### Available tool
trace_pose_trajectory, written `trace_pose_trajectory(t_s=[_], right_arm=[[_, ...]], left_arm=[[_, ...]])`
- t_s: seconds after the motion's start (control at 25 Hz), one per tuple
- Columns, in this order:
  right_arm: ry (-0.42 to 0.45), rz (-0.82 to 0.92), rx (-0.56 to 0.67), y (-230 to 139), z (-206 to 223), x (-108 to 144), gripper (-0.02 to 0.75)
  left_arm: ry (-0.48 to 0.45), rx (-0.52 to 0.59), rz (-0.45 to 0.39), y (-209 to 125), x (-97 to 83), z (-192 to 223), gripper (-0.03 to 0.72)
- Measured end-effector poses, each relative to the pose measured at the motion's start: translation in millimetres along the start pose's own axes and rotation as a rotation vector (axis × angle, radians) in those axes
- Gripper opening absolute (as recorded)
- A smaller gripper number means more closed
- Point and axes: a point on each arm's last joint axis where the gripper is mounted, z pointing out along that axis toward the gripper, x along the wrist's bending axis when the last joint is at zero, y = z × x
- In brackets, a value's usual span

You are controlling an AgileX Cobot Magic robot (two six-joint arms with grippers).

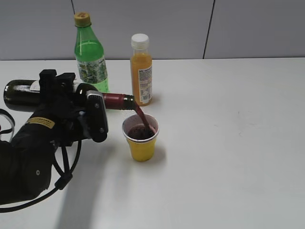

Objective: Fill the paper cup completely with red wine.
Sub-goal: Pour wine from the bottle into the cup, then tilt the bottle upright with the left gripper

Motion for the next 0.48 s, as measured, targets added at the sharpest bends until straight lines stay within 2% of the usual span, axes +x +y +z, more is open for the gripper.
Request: trace_pose_trajectory(t_s=[0.48], right_arm=[[0.0,0.0,0.0,0.0,0.0,0.0,0.589]], left_arm=[[0.0,0.0,-0.027,0.0,0.0,0.0,0.549]])
